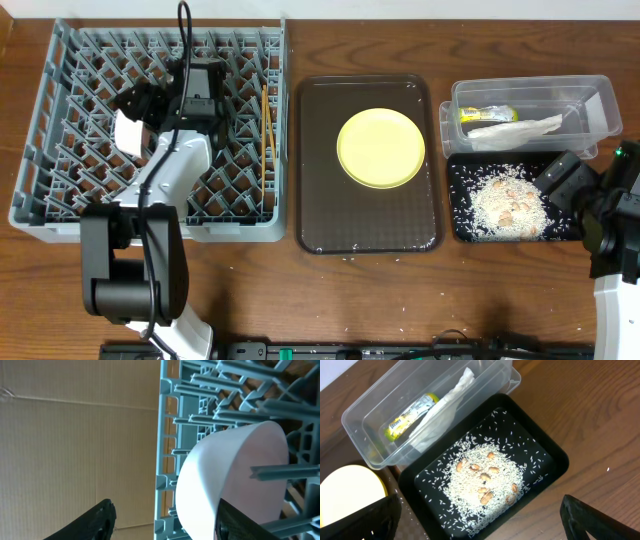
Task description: Sort waste into correct bins and load items into the dishwasher
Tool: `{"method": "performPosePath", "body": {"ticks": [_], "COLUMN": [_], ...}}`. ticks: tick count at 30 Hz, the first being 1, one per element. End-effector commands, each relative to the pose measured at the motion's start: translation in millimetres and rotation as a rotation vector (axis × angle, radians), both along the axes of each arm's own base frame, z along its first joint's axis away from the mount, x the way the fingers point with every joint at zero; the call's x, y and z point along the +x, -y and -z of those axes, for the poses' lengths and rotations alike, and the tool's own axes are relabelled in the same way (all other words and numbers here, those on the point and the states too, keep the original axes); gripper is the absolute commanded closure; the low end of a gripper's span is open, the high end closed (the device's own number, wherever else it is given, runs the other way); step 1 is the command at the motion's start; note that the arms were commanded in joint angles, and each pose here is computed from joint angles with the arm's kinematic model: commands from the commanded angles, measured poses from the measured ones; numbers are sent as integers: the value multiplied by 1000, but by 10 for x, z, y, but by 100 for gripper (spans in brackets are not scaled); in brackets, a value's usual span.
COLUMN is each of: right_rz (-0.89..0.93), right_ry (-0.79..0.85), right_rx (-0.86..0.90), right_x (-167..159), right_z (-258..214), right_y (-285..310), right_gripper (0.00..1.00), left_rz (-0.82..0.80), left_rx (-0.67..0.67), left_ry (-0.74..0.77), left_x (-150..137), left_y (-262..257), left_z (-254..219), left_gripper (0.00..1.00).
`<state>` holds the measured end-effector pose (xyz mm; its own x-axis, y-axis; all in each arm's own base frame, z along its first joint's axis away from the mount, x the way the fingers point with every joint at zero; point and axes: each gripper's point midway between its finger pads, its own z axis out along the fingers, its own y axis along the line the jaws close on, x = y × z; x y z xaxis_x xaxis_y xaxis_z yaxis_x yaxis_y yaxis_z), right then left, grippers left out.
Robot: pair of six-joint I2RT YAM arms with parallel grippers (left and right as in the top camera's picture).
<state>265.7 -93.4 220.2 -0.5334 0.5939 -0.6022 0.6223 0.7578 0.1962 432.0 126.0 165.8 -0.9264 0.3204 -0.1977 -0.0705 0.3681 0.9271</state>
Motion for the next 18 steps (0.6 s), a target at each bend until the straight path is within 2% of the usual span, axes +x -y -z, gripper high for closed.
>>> {"method": "performPosePath", "body": {"ticks": [1,6,10,15,18], "right_rz": [20,20,20,20,20], "right_ry": [2,2,2,2,2], "right_rx": [1,1,1,1,1], "right_x": [-10,-10,-10,-10,-10], "right_z": [-7,-7,-7,-7,-7], "right_y": [29,29,29,29,29], "right_gripper": [1,1,1,1,1], "left_rz": [22,21,43,52,121], "left_rx": [4,-40,-89,-184,-356], "left_ry": [12,151,289,491,564], "left_x": [19,35,7,-178,-338], "left_y": [147,346,525,644,813], "left_z": [3,-132,-431,-937,-1129], "left_gripper": [33,16,10,8,8]}}
